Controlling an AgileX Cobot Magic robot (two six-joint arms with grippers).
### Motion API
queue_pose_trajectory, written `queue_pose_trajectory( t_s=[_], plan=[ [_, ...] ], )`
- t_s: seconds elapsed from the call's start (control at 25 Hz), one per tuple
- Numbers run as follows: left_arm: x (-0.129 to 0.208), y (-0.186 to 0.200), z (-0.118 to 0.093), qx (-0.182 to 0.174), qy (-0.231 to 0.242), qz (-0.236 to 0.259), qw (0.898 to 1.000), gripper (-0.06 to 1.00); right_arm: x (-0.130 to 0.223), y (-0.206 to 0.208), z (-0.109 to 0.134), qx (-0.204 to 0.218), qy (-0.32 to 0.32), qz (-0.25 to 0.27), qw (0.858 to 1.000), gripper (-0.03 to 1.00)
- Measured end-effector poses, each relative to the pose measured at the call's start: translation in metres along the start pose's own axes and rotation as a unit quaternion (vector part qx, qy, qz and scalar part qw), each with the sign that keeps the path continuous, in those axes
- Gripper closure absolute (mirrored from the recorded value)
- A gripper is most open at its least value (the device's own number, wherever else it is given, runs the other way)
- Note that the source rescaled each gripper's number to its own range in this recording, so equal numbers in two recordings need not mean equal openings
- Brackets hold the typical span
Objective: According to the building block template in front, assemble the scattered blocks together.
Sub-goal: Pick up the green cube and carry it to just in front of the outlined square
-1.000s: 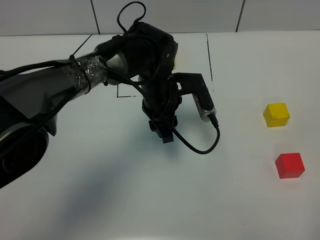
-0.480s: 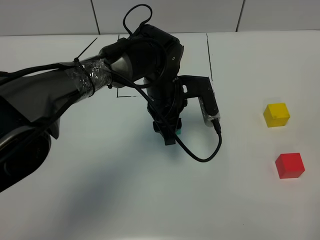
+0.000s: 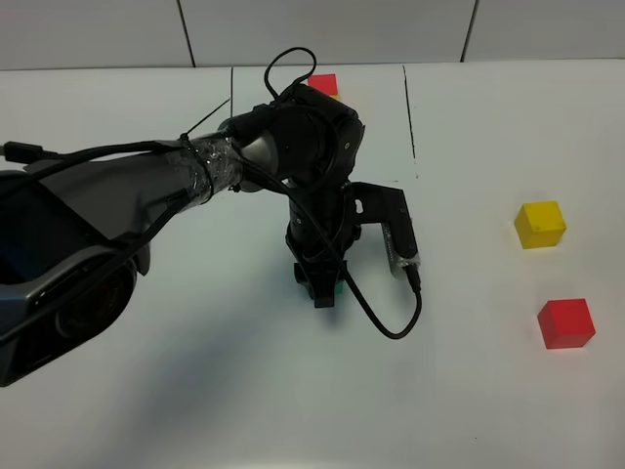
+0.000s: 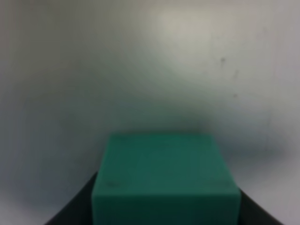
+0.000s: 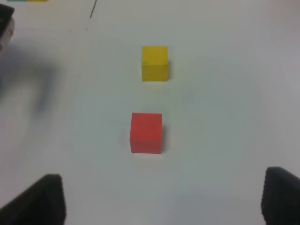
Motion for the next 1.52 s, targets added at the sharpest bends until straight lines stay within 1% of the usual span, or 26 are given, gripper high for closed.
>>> queue_pose_trajectory(
  t_s=[0.68,0.92,1.4,1.44,1.48,1.52],
  plan=[
    [-0.0010,-0.0058,0.0021,-0.004,-0.003,0.000,1.000,0.94,0.0000,0.0000,0.0000,0.000,0.000,0.000,1.000,0.25],
    [-0.0009,-0.0064,0.0019,-0.001,-0.025,0.003,1.000,0.94,0.0000,0.0000,0.0000,0.000,0.000,0.000,1.000,0.25],
    [-0.0009,-0.0064,0.0019,0.000,-0.027,0.003,1.000,0.94,0.0000,0.0000,0.0000,0.000,-0.001,0.000,1.000,0.25],
    [-0.0009,-0.0064,0.0019,0.000,-0.027,0.003,1.000,0.94,0.0000,0.0000,0.0000,0.000,0.000,0.000,1.000,0.25],
    [-0.0009,-0.0064,0.0019,0.000,-0.027,0.003,1.000,0.91,0.0000,0.0000,0.0000,0.000,0.000,0.000,1.000,0.25],
    [-0.0008,-0.0064,0.0018,0.000,-0.027,0.004,1.000,0.86,0.0000,0.0000,0.0000,0.000,0.000,0.000,1.000,0.25]
  ],
)
Point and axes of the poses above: a point on each arm's last joint axis where the gripper is mounted, y pointing back along that axis away from the gripper, z along the wrist's bending axis when the last joint is at zero, x = y × z, the point moved 2 cm from there along -y, pointing out along that axis toward the gripper, and after that the axes turned 2 degrees about -y, right-handed, at the moved point
